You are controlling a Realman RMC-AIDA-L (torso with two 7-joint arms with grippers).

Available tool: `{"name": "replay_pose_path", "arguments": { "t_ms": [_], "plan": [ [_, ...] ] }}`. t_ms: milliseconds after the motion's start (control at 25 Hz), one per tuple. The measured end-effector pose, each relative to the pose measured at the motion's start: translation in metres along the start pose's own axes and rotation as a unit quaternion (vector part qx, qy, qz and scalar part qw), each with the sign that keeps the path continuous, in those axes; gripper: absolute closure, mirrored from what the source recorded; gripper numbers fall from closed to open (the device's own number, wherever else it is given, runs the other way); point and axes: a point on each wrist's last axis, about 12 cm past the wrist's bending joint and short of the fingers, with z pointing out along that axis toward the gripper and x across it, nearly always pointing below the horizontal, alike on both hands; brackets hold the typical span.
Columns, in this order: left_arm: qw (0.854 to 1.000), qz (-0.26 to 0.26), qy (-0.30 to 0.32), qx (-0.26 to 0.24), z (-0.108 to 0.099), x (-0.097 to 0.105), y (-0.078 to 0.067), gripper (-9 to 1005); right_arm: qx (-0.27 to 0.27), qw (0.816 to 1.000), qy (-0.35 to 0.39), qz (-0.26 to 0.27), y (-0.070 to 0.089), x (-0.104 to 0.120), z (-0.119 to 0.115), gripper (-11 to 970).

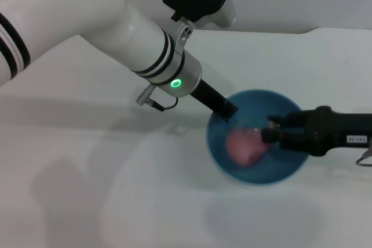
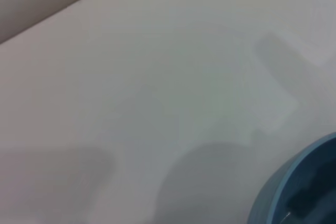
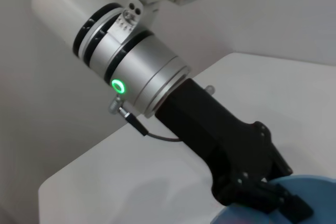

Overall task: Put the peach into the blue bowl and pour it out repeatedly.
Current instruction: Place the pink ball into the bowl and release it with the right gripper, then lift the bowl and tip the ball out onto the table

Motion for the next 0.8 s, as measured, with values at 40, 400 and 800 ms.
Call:
{"name": "replay_pose_path", "arguments": {
  "t_ms": [40, 400, 800],
  "plan": [
    [1.000, 0.001, -0.001, -0.001, 0.000, 0.000, 0.000, 996, 0.007, 1.000, -0.008, 0.002, -0.002, -0.001, -0.004, 562],
    [0.998, -0.006, -0.047, -0.028, 0.001, -0.002, 0.009, 997, 0.071, 0.991, -0.107, 0.044, -0.011, 0.005, -0.046, 516],
    [0.972, 0.037, -0.192, -0.129, 0.026, 0.013, 0.011, 996, 0.167, 0.915, -0.289, 0.227, -0.013, 0.067, -0.121, 515]
  ]
}}
